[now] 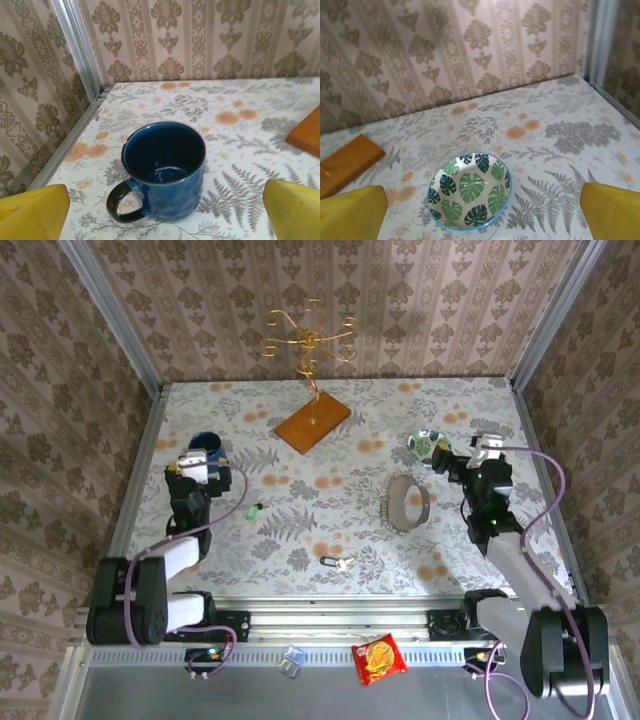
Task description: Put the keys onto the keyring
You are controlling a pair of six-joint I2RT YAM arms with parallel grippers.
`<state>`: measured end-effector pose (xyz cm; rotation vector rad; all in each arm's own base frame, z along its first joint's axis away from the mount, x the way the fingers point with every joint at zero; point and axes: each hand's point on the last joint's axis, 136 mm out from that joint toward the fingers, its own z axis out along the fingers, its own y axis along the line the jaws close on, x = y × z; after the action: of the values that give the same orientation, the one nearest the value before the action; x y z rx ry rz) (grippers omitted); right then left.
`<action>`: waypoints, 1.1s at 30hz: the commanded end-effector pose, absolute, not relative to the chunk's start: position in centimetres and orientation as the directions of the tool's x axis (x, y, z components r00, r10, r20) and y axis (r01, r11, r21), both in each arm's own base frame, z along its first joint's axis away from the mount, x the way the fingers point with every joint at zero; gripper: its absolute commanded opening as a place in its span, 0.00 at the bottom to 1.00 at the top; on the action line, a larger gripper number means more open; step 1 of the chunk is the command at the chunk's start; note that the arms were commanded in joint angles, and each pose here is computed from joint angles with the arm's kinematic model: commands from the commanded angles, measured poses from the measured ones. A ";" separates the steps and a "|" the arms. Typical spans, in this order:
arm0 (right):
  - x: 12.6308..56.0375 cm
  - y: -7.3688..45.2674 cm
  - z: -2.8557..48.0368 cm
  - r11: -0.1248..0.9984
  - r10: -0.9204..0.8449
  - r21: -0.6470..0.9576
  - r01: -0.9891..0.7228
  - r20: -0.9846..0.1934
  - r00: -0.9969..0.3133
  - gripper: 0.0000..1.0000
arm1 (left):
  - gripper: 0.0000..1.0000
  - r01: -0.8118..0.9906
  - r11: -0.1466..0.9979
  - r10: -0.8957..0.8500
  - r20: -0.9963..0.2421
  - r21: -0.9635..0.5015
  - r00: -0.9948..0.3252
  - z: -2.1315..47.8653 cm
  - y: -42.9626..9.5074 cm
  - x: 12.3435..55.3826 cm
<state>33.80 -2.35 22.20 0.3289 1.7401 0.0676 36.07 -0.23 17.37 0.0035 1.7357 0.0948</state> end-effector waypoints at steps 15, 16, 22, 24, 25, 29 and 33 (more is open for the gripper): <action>26.7 3.5 13.3 0.854 0.511 0.418 0.308 -0.572 -0.641 0.71 | 0.98 0.325 0.921 -0.051 -0.895 -0.214 -0.444 17.1 -12.7 31.5; 26.2 4.1 12.9 0.868 0.488 0.391 0.305 -0.565 -0.665 0.68 | 0.97 0.339 0.916 -0.043 -0.894 -0.213 -0.445 17.0 -13.4 31.2; 23.6 6.1 9.8 0.932 0.361 0.208 0.297 -0.467 -0.807 0.42 | 0.95 0.391 0.878 -0.072 -0.884 -0.277 -0.462 16.5 -17.6 29.7; 23.1 6.5 8.9 0.949 0.315 0.138 0.283 -0.429 -0.847 0.38 | 0.95 0.408 0.870 -0.062 -0.884 -0.275 -0.463 16.3 -18.8 29.4; 23.1 6.7 8.5 0.956 0.292 0.106 0.273 -0.412 -0.863 0.38 | 0.95 0.418 0.867 -0.055 -0.885 -0.272 -0.462 16.2 -19.4 29.3; 23.6 8.2 7.4 0.973 0.224 0.042 0.226 -0.379 -0.898 0.38 | 0.95 0.440 0.858 -0.032 -0.882 -0.266 -0.470 15.7 -20.9 29.2; 24.7 9.5 6.4 0.980 0.186 0.006 0.196 -0.357 -0.916 0.39 | 0.95 0.450 0.856 -0.012 -0.879 -0.256 -0.477 15.5 -21.4 29.1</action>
<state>24.02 9.67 6.20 0.2651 2.7683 0.0368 28.12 -20.91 13.27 0.3699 2.0603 -0.5477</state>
